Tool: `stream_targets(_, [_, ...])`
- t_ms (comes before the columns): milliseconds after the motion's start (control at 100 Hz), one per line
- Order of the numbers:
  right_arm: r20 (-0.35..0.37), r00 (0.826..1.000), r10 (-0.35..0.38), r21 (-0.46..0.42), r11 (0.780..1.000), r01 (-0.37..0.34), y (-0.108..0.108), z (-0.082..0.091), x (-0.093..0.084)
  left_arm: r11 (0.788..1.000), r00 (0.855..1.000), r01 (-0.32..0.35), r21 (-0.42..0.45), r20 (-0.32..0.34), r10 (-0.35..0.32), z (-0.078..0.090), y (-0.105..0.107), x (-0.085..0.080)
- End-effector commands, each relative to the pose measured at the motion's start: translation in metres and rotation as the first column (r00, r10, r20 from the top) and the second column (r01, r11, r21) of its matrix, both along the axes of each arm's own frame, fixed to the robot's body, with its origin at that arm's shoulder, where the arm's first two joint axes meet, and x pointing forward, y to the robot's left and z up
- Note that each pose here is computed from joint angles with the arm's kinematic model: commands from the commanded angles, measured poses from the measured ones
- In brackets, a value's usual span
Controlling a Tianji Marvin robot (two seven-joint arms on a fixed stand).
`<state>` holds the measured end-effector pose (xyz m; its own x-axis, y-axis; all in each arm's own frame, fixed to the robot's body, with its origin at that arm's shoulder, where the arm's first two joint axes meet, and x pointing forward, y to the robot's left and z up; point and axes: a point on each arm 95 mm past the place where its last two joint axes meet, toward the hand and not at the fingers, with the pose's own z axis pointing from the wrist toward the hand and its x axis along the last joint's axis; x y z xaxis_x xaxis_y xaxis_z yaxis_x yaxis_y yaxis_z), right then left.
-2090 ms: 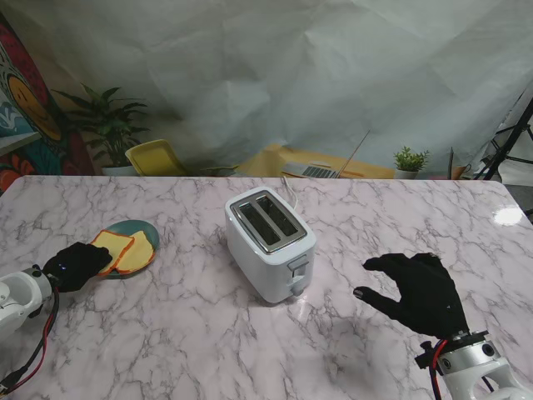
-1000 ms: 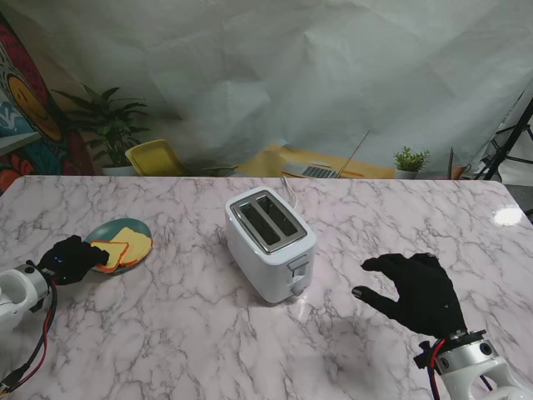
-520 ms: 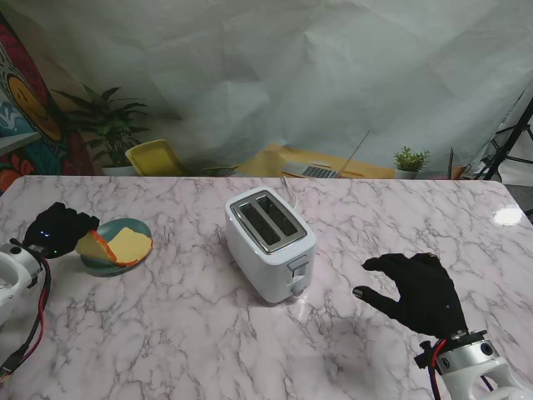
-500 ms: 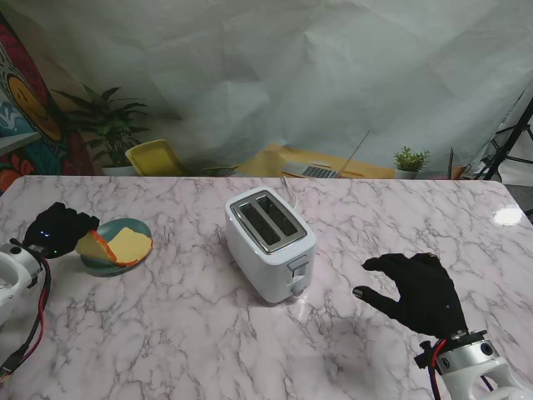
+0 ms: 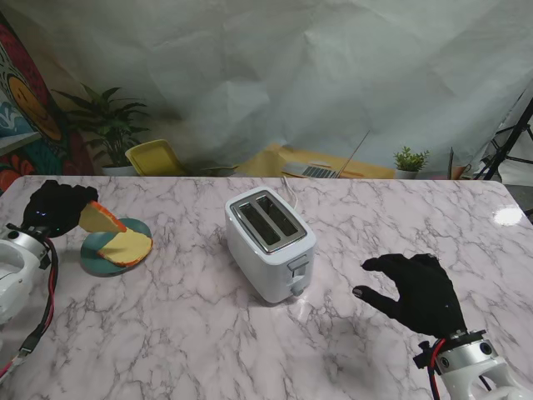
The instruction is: Toast the toast slices
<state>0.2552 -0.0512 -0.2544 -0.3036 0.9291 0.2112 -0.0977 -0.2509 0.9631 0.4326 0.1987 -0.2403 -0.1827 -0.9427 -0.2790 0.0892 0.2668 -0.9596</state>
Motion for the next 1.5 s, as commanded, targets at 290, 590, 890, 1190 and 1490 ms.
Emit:
stream_targets(290, [-0.032,0.997,0.075,0.004,0.997,-0.075,0.019,-0.002,0.009,0.972,0.967,0.206,-0.111,0.178,-0.184,0.036,-0.076,0.004])
stream_targets(590, [0.022,0.991,0.132,0.01,0.991,-0.132,0.041,0.022,0.032,0.917,0.909,0.352,-0.189,0.302,-0.287,0.068,-0.147,0.011])
stream_targets(890, [0.1,0.98,0.171,0.003,0.985,-0.172,0.073,0.054,0.059,0.842,0.871,0.467,-0.269,0.306,-0.386,0.078,-0.2,0.018])
stream_targets(1190, [0.192,0.973,0.132,0.028,0.99,-0.14,0.096,0.083,0.07,0.796,0.853,0.522,-0.306,0.202,-0.482,0.072,-0.231,0.016])
stream_targets(1490, [0.247,0.965,0.085,-0.015,0.996,-0.084,0.103,0.093,0.084,0.768,0.844,0.533,-0.356,0.167,-0.509,0.072,-0.255,0.006])
